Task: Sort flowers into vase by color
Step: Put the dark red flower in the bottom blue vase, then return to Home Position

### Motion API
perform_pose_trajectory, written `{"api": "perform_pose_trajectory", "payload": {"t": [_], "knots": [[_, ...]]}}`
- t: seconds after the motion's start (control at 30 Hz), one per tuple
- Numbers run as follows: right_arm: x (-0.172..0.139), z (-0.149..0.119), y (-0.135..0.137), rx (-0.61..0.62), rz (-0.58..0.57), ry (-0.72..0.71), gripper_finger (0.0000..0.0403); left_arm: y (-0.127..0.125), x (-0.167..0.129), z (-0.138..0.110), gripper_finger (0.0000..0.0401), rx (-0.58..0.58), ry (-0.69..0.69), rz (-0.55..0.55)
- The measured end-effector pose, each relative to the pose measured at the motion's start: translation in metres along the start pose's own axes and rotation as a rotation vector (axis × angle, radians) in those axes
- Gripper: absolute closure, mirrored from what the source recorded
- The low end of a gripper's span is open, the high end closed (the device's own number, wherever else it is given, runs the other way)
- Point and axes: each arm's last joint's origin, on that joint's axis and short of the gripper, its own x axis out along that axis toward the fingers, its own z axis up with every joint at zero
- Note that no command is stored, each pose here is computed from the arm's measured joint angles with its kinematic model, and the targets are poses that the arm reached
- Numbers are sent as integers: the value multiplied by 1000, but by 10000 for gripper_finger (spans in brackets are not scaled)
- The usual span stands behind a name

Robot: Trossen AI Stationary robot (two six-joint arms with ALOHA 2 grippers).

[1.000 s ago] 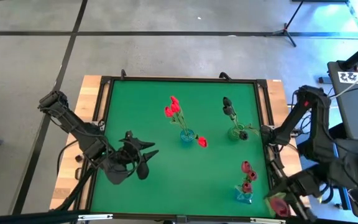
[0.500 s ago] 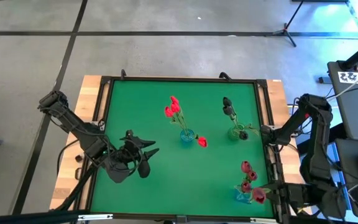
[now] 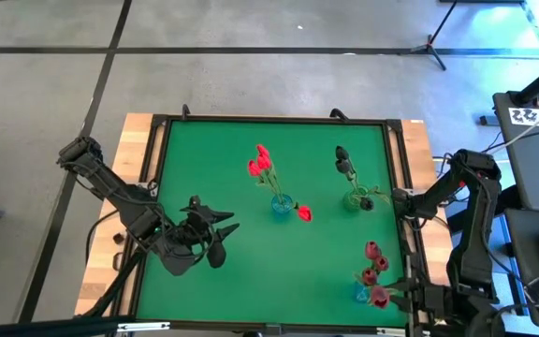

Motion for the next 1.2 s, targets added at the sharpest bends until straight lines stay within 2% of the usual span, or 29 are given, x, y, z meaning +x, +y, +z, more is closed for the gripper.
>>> {"api": "perform_pose_trajectory", "payload": {"t": [0.33,0.53,0.67,0.93,1.2], "knots": [[2,0,0,-38,9,7,398,0,0,0,249,3,0,0],[10,-3,1,-44,129,84,394,0,0,0,249,3,3,-3],[8,-3,-1,-24,178,118,366,0,0,0,249,2,3,-3],[2,5,-26,87,222,221,290,-1,0,1,249,-16,-1,-9],[-4,19,-46,221,326,328,243,-3,0,1,249,-29,23,-37]]}}
